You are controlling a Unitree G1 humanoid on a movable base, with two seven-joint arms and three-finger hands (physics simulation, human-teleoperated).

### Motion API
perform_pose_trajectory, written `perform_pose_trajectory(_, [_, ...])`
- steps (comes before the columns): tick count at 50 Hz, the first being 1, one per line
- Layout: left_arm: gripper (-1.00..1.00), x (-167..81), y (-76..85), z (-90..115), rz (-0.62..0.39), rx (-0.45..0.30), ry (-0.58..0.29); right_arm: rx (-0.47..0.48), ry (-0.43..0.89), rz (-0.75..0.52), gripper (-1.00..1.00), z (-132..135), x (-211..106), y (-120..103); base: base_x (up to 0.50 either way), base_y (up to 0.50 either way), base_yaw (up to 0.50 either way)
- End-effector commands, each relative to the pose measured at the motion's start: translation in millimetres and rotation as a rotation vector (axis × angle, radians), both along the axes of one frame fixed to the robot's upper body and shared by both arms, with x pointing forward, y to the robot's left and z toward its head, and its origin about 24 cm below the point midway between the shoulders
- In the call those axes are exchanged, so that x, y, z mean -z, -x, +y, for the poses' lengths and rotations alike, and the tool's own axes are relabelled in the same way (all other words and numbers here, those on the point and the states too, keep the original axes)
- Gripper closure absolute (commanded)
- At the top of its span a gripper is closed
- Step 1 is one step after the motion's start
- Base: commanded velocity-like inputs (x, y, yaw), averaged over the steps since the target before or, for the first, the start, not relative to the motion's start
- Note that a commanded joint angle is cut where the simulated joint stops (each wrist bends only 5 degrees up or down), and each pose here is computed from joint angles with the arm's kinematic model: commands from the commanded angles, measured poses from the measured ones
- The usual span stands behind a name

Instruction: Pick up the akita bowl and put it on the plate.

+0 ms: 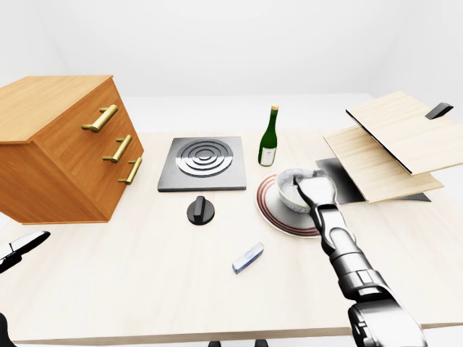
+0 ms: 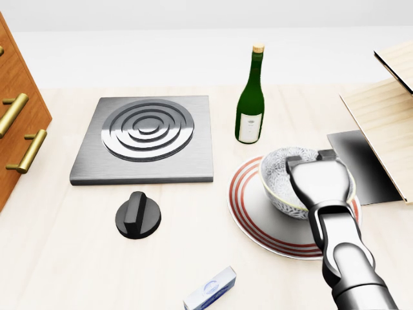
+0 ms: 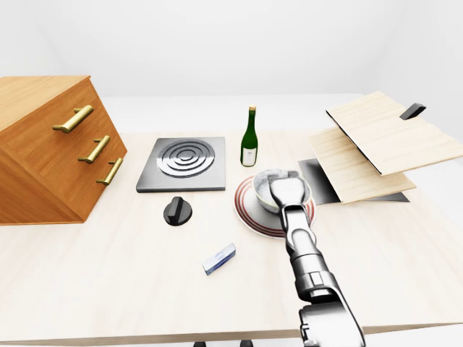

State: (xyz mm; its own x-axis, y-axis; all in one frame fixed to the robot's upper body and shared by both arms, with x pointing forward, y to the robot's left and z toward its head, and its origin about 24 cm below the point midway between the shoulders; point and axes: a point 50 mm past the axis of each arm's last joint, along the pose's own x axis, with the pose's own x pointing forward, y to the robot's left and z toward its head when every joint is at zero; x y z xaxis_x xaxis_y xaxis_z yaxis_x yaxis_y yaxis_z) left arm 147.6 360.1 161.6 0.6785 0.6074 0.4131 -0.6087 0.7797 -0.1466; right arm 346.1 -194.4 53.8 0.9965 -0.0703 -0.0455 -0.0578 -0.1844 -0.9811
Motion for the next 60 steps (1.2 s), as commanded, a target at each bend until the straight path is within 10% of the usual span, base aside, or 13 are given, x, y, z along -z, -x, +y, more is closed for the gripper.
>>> perform_pose_trajectory(1, [-1.00, 0, 0.0, 0, -0.001, 0.000, -0.002, 0.000, 0.034, -0.031, -1.00, -2, -14, 9, 0.00, 0.00, 0.00])
perform_pose_trajectory(36, [-1.00, -3, 0.5, 0, -0.009, -0.006, -0.007, 0.102, 0.098, -0.249, -1.00, 2, -129, 44, 0.00, 0.00, 0.00])
perform_pose_trajectory(60, [-1.00, 0, -1.4, 1, 0.000, -0.007, 0.002, 0.053, 0.082, -0.363, -1.00, 27, -193, 27, 0.00, 0.00, 0.00])
